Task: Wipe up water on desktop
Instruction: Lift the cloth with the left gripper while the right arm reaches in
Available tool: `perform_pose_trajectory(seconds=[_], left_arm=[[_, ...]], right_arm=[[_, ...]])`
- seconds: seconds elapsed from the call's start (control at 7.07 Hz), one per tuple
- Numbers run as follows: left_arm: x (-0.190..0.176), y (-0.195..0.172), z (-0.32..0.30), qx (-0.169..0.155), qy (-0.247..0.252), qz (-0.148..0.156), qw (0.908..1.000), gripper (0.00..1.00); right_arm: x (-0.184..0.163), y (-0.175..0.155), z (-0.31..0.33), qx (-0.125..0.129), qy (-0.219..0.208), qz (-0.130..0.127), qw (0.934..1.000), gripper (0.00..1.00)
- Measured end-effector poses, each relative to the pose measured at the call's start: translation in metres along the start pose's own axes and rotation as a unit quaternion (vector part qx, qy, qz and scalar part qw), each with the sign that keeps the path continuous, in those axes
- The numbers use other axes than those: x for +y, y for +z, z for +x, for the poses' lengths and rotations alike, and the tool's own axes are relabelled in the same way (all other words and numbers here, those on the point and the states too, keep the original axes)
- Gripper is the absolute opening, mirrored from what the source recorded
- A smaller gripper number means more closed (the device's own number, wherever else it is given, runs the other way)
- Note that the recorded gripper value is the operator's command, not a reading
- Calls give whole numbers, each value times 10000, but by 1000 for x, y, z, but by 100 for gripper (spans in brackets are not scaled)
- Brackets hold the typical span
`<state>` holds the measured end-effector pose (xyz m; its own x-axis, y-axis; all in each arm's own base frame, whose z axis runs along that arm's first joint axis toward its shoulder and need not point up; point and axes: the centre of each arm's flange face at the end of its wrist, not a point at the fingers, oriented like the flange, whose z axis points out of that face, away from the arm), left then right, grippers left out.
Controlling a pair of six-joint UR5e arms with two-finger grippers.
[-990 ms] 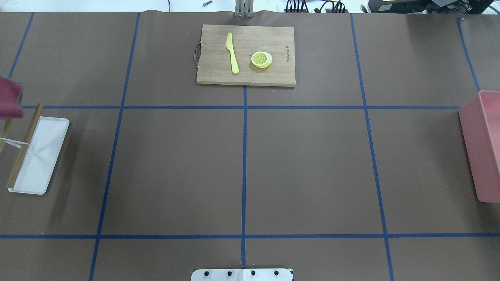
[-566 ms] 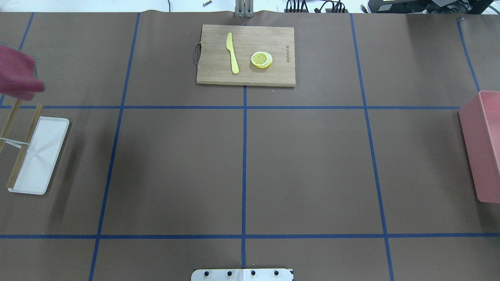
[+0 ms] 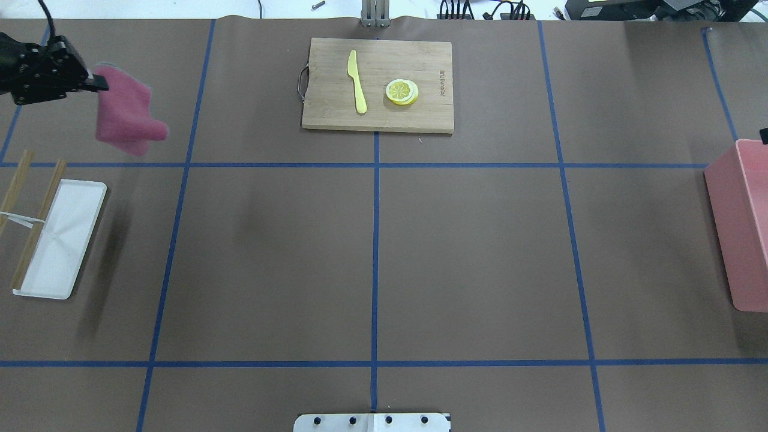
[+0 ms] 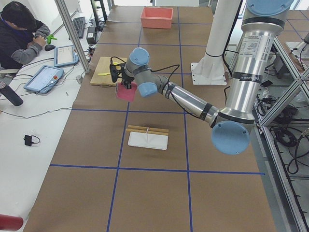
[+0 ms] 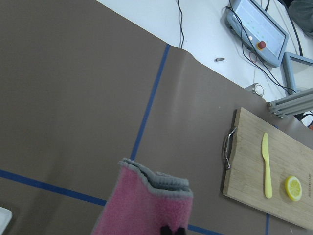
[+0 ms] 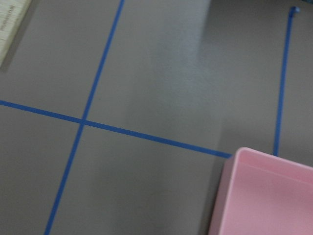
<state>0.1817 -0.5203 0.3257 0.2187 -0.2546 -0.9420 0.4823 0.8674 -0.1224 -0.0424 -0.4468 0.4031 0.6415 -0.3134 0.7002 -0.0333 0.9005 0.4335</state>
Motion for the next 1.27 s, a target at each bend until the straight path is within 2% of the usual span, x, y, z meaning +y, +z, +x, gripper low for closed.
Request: perform_pose_trajectory(seconds=[0.14, 0.28, 0.71, 0.85, 0.99, 1.13, 1.27], left_arm=[[25, 24, 31, 107, -142, 8, 9998, 0], [48, 45, 60, 158, -263, 31, 9995, 0], [104, 84, 139, 122, -543, 28, 9984, 0], [123, 92, 163, 141, -629, -28, 9979, 0], [142, 97, 184, 177, -665, -100, 9976, 0], [158, 100, 199, 227, -690, -198, 9972, 0], [172, 102, 209, 273, -719, -306, 9966, 0]], right_arm=[[-11, 11, -35, -248, -103, 187, 9995, 98], [-25, 26, -76, -372, -123, 356, 9986, 98], [-45, 87, -217, -270, -372, 972, 9942, 92], [-43, 101, -266, -306, -592, 1203, 9905, 92], [-32, 116, -313, -274, -838, 1433, 9857, 87], [-13, 132, -355, -129, -1161, 1677, 9789, 81], [2, 143, -382, 55, -1561, 1865, 9700, 81]])
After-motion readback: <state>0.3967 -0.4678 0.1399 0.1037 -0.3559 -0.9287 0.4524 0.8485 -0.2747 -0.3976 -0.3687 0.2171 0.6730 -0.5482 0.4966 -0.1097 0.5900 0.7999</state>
